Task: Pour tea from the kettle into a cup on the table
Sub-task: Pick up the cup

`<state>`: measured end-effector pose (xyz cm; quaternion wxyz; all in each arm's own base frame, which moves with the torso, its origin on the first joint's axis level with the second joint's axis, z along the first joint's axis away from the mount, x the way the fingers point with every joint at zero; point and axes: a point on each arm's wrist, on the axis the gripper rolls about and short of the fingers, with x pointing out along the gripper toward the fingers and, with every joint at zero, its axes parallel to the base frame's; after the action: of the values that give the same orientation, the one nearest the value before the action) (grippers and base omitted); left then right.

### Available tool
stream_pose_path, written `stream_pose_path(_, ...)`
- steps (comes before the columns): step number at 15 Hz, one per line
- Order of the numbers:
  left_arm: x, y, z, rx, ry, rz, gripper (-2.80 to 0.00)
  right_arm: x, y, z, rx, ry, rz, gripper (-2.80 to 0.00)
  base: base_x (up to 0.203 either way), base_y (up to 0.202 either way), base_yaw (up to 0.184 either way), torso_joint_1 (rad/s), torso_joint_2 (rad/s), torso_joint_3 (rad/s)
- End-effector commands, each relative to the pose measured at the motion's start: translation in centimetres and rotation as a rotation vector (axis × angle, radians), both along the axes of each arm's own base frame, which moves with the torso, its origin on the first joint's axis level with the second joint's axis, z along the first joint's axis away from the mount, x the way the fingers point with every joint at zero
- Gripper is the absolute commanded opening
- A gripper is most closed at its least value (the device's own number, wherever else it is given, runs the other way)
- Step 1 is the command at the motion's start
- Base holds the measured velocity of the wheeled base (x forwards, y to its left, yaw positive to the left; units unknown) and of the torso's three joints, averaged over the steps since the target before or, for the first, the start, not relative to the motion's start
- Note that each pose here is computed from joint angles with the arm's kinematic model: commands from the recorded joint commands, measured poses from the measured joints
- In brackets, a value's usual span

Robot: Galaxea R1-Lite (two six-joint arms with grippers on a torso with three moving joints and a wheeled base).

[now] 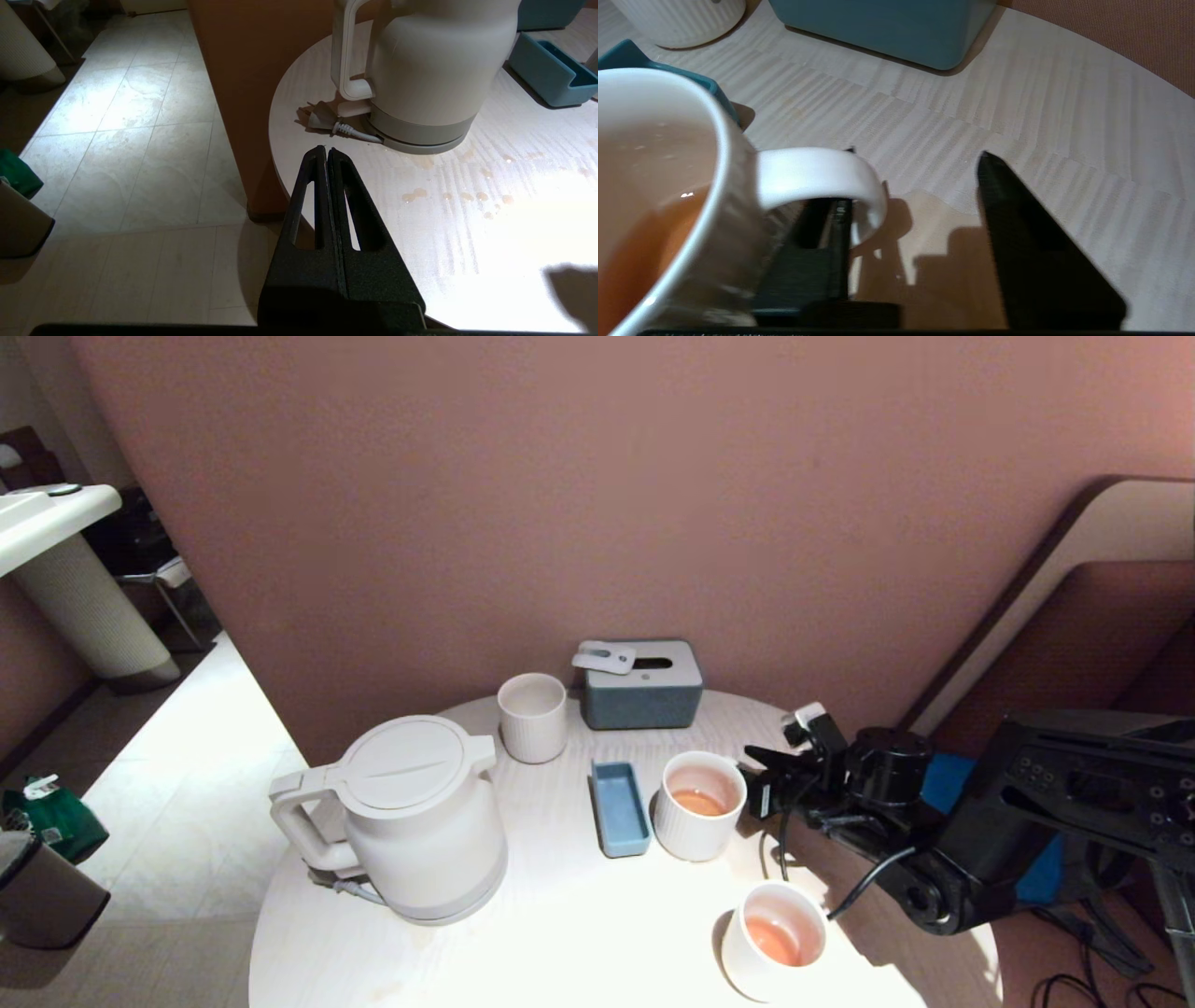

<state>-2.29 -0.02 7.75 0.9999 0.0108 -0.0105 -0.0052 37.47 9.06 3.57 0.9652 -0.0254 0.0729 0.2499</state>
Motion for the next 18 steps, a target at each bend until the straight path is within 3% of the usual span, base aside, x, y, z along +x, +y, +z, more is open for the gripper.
stream_pose_path(1,0.0,0.0,0.0,0.0,0.001,0.0,-2.8,0.0,0.0,0.0,-0.001,-0.007,0.001,-2.8,0.0,0.0,0.0,0.0,0.0,0.0)
stream_pose_path(18,0.0,0.0,0.0,0.0,0.001,0.0,-2.8,-1.6,-0.3,1.5,-0.002,-0.01,-0.019,-2.8,0.0,0.0,0.0,0.0,0.0,0.0)
